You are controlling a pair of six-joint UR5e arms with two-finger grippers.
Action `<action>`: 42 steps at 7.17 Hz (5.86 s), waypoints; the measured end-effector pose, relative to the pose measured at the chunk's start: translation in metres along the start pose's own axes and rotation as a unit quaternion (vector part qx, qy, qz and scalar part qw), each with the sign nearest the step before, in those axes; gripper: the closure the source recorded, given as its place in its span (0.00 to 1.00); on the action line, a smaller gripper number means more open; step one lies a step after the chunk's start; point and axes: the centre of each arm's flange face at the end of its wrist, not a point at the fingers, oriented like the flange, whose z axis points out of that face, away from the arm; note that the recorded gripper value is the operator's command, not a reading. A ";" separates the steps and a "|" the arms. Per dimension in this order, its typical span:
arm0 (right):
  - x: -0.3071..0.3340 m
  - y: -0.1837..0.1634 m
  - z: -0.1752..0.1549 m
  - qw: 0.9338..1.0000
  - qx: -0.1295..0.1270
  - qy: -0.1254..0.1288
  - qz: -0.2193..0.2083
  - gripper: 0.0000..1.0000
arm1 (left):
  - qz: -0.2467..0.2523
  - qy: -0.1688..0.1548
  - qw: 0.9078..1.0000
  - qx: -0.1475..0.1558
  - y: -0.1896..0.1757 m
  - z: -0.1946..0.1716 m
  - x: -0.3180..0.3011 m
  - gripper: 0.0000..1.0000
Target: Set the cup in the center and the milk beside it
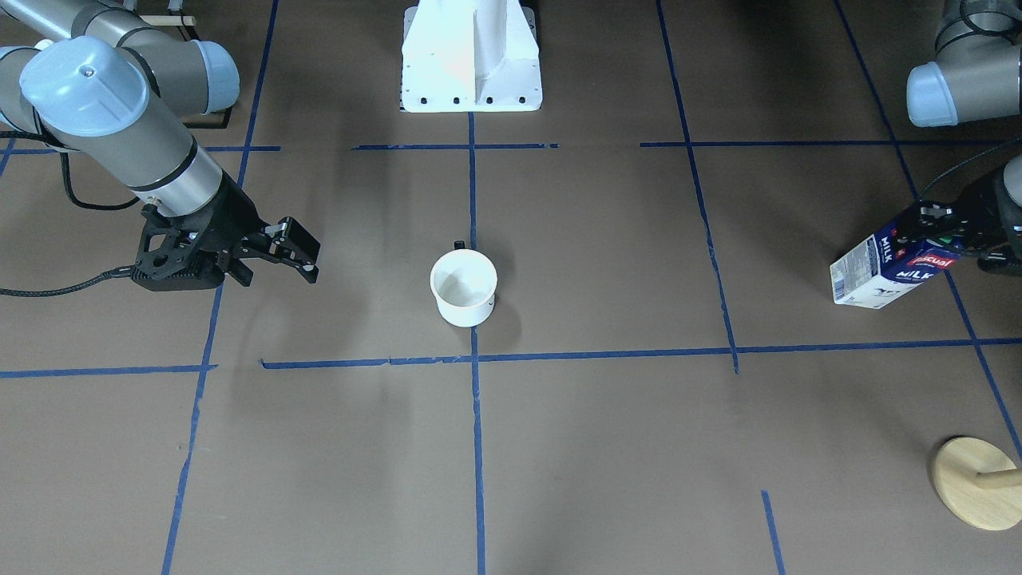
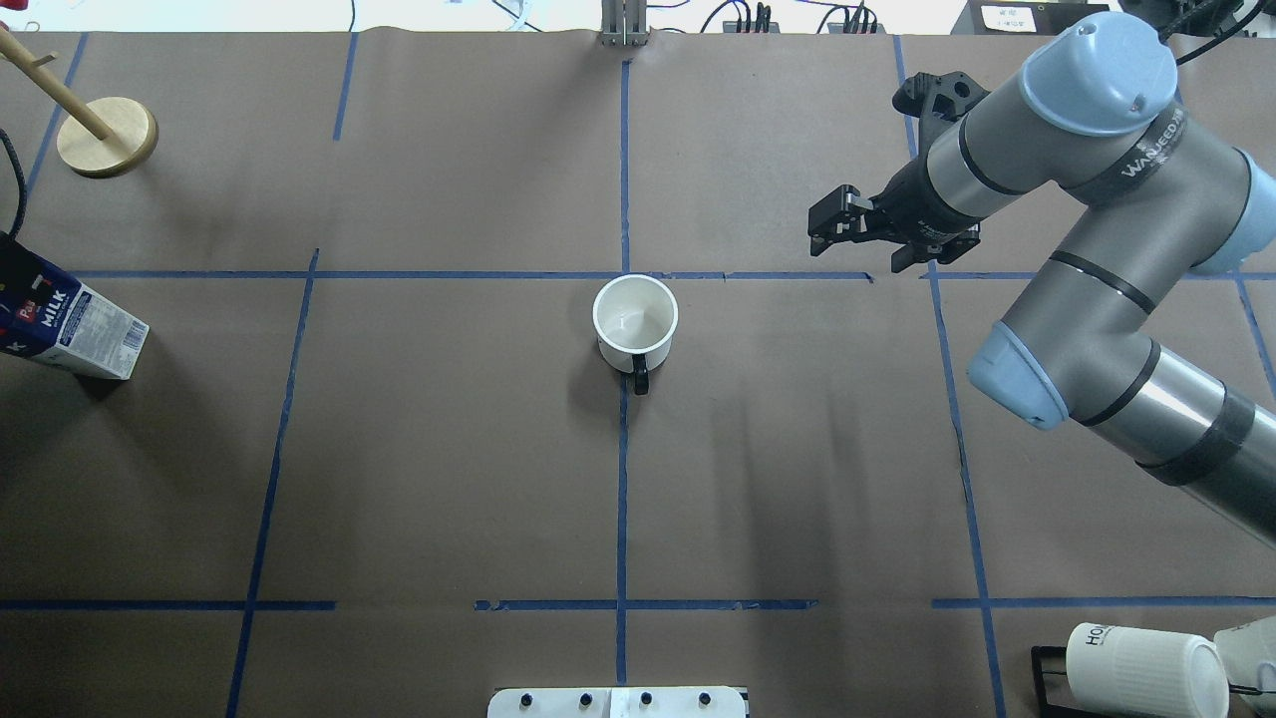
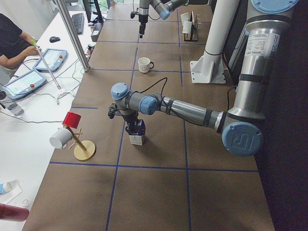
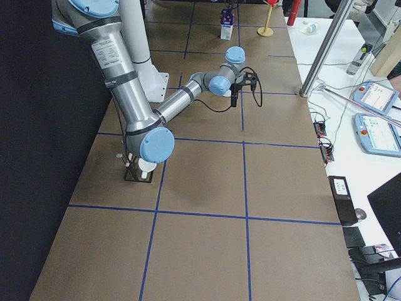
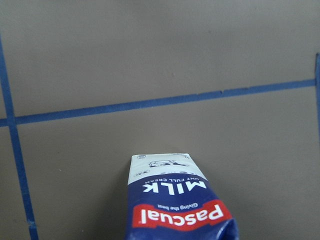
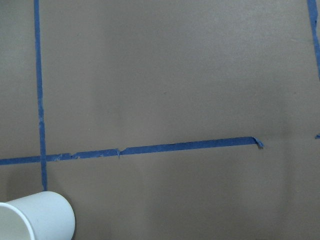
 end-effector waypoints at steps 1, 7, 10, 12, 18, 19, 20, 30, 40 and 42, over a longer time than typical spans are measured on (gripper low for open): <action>0.005 0.001 -0.003 1.000 0.000 0.000 0.001 0.00 | -0.004 0.002 1.000 0.009 -0.008 -0.014 0.017 1.00; 0.032 0.005 -0.012 1.000 0.003 0.006 0.007 0.00 | -0.065 0.042 0.997 0.007 -0.092 -0.055 0.416 1.00; 0.030 0.007 -0.010 1.000 0.002 0.006 0.008 0.00 | -0.072 0.041 0.996 0.014 -0.116 -0.018 0.484 0.86; 0.027 0.008 -0.010 1.000 0.002 0.004 0.009 0.00 | -0.069 0.037 0.997 0.009 -0.112 -0.003 0.497 0.52; 0.025 0.009 -0.008 1.000 -0.001 0.004 0.004 0.00 | -0.066 0.036 0.997 0.004 -0.107 0.004 0.505 0.00; 0.025 0.010 -0.008 1.000 -0.001 0.004 0.004 0.00 | -0.066 0.042 0.997 0.014 -0.108 -0.011 0.504 0.00; 0.026 0.010 -0.008 1.000 -0.002 0.004 0.004 0.00 | -0.069 0.053 0.995 0.039 -0.110 -0.046 0.489 0.00; 0.351 -0.056 -0.159 0.992 -0.016 0.065 -0.103 0.00 | 0.088 -0.063 0.992 0.062 -0.012 -0.118 -0.143 0.00; 0.456 -0.043 -0.185 0.985 -0.058 0.098 -0.126 0.00 | 0.070 -0.054 0.996 0.028 0.031 -0.092 -0.253 0.00; 0.456 -0.040 -0.184 0.986 -0.059 0.097 -0.125 0.00 | 0.070 -0.049 0.996 0.029 0.034 -0.088 -0.254 0.00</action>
